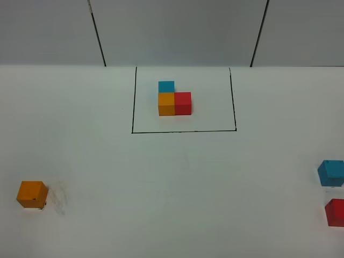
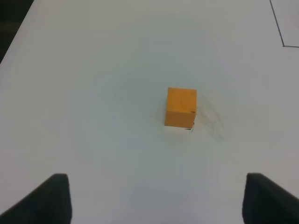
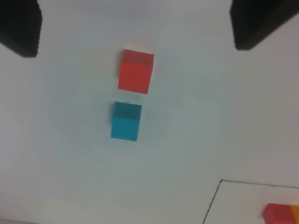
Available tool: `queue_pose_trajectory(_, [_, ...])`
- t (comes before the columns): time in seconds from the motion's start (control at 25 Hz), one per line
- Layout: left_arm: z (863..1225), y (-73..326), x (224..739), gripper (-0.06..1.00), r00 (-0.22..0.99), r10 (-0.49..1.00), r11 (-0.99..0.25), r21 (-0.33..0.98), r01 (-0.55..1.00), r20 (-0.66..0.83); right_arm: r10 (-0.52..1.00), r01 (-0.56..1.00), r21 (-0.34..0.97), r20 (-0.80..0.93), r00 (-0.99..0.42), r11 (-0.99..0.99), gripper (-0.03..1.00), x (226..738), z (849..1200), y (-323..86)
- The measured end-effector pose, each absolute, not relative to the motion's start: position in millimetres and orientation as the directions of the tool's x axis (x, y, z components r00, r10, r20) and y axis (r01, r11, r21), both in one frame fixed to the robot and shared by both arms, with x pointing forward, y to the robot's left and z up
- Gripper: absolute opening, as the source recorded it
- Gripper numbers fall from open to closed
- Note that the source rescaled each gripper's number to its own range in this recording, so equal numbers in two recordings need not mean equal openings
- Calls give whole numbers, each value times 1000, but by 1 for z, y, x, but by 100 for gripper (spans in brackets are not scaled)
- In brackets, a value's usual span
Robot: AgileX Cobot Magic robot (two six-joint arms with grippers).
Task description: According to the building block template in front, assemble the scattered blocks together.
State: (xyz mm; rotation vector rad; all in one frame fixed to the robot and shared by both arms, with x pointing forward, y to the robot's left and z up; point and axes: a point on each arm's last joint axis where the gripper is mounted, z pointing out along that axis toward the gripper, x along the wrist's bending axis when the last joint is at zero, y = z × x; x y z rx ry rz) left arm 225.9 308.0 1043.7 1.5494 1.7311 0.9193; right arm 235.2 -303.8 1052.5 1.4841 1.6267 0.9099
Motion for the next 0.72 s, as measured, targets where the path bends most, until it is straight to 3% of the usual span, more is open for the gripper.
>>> queue_pose_trajectory(0.72, [1044,308,226,64,-108,994,64,831,553,-5,997,471,879,-59,-56,79,67,235,1052,-304])
